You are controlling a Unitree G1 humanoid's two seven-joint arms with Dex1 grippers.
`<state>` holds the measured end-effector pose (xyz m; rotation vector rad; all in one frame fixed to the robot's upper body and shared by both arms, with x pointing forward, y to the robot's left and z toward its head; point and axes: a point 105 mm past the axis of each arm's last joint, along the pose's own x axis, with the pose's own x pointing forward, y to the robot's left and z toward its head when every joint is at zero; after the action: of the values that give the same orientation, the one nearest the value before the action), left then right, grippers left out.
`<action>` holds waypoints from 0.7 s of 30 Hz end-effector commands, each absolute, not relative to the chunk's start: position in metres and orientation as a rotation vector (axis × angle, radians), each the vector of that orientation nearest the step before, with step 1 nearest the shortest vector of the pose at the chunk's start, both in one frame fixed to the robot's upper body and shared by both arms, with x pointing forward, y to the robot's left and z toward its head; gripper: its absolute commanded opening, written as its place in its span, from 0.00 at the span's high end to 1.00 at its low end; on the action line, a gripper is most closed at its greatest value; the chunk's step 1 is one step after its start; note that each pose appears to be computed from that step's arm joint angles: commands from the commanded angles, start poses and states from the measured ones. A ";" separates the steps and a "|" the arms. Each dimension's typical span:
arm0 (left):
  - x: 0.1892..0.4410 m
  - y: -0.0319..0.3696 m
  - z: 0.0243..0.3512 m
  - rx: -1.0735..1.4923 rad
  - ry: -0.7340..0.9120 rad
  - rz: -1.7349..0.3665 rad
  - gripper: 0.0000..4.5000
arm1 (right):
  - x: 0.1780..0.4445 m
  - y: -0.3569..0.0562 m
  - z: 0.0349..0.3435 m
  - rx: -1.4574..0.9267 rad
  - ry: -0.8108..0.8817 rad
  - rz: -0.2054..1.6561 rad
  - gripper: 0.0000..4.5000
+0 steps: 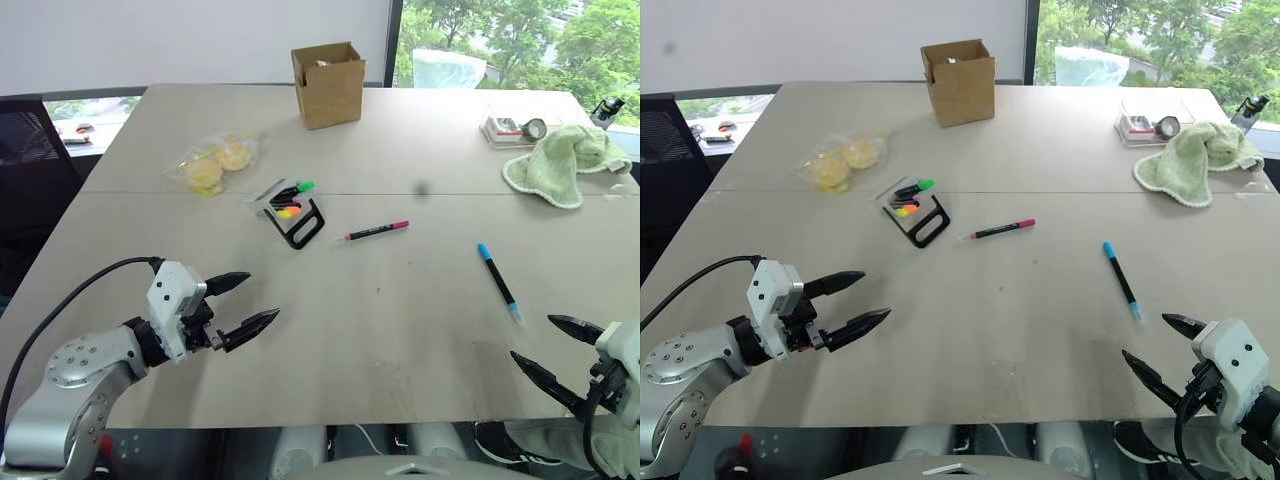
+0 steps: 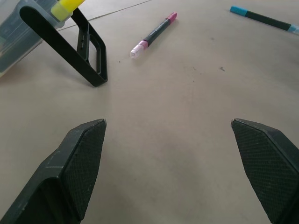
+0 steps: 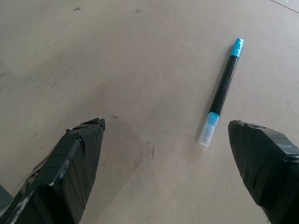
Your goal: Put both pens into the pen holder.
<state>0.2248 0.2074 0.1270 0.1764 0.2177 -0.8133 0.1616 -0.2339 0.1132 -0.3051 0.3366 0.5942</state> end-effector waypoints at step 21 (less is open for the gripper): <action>0.221 0.102 0.187 0.290 -0.068 -1.420 0.00 | 0.269 -0.240 0.083 -0.176 0.810 0.205 0.68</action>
<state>0.2248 0.1067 0.1827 0.2593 -0.0320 -1.3926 0.2757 -0.2271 0.0934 -0.1631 0.7317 0.2622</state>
